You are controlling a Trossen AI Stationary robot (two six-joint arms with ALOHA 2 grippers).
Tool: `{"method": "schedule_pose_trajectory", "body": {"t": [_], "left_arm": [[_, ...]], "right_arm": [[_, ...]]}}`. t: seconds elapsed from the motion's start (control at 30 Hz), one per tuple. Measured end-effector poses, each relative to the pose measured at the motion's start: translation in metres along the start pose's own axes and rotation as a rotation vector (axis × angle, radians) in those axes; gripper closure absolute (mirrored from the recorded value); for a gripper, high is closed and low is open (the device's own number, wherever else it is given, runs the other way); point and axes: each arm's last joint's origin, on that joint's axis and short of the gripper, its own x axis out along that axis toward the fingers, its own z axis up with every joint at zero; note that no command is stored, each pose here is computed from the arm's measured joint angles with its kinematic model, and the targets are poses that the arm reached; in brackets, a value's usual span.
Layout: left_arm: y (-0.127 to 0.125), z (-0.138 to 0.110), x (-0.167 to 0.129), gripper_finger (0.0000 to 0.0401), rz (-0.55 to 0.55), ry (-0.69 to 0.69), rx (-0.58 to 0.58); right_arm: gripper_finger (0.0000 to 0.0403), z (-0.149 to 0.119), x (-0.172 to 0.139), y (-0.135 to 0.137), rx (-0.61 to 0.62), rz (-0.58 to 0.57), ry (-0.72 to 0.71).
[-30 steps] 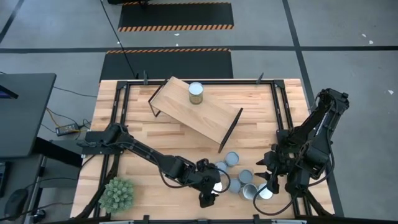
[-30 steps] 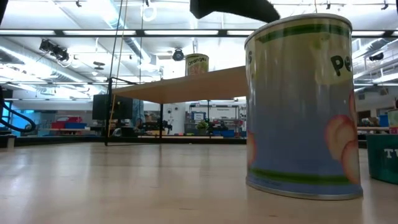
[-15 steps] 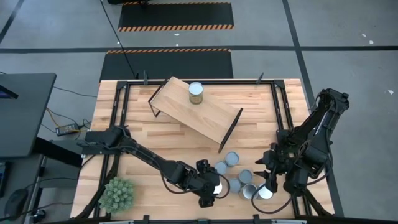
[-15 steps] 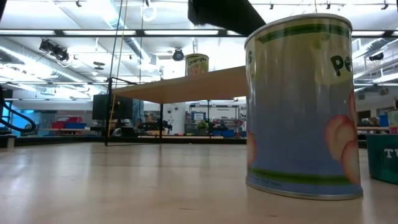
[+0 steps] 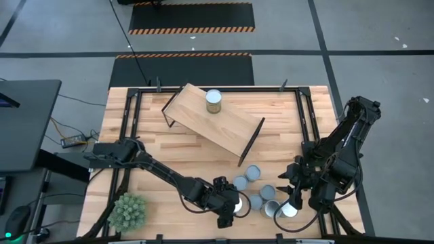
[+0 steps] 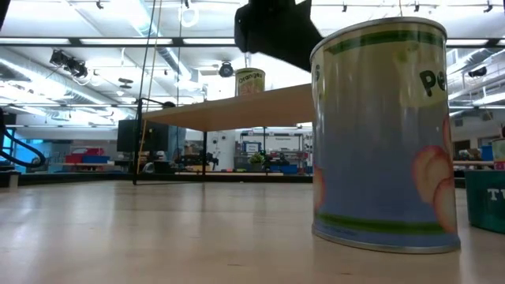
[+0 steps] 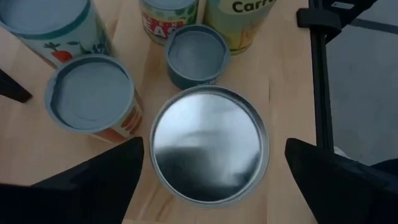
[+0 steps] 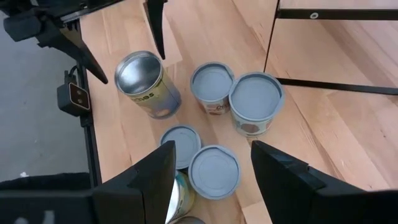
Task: Pick and place cans onto a shelf
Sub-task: Put the canned peaches on the shelf
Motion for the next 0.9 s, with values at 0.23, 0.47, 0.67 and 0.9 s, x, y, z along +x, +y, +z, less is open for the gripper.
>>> {"method": "schedule_pose_trajectory", "body": {"t": [0.23, 0.47, 0.67, 0.9], "left_arm": [[-0.002, -0.001, -0.001, 0.0005, 0.006, -0.005, 0.033], [-0.002, -0.005, 0.009, 0.0005, 0.025, 0.001, 0.036], [-0.003, -0.01, 0.014, 0.0005, 0.043, 0.014, 0.038], [0.0, -0.014, 0.028, 0.0005, 0.06, 0.019, 0.005]], "right_arm": [[0.0186, 0.0, 0.0, 0.0, 0.002, 0.003, 0.004], [0.0186, 0.0, 0.0, 0.001, 0.003, 0.005, 0.004], [0.0186, 0.0, 0.0, 0.001, 0.004, 0.006, 0.004], [0.0186, 0.0, 0.0, 0.001, 0.004, 0.006, 0.004]]}}
